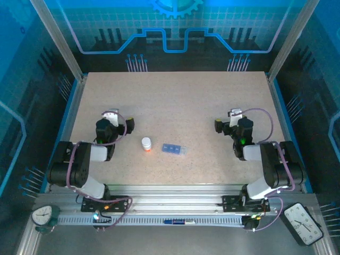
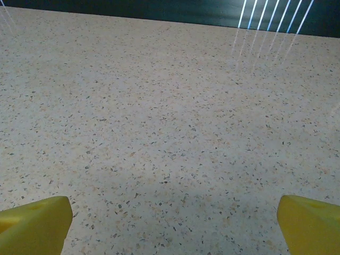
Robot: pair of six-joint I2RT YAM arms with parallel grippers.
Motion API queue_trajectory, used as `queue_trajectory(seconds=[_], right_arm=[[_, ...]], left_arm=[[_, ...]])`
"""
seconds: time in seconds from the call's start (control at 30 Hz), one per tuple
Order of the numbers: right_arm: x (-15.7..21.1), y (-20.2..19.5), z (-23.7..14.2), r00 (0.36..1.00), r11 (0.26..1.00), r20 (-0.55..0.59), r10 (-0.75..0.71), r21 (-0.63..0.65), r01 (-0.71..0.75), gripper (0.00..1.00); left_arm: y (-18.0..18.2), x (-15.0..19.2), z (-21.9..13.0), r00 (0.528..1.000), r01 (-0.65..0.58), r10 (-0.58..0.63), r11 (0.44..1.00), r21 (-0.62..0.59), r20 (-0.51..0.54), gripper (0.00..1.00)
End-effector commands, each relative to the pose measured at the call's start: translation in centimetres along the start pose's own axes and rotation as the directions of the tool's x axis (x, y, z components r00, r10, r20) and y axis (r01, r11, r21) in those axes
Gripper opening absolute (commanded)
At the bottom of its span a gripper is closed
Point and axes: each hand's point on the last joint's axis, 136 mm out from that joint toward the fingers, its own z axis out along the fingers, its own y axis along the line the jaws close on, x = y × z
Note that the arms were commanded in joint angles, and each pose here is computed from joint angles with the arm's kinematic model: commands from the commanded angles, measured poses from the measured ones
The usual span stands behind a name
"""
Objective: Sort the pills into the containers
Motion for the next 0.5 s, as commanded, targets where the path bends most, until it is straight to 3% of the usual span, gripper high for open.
queue_trajectory(seconds=[0.0, 0.47], right_arm=[[-0.90, -0.03, 0.19, 0.999, 1.000, 0.029, -0.020, 0.003, 0.020, 1.00], [-0.89, -0.04, 0.22, 1.000, 1.000, 0.027, -0.013, -0.005, 0.013, 1.00]], left_arm=[[0.38, -0.36, 0.24, 1.000, 0.006, -0.006, 1.000, -0.014, 0.008, 0.99], [0.52, -0.38, 0.31, 1.000, 0.010, -0.010, 1.000, -0.021, 0.004, 0.99]])
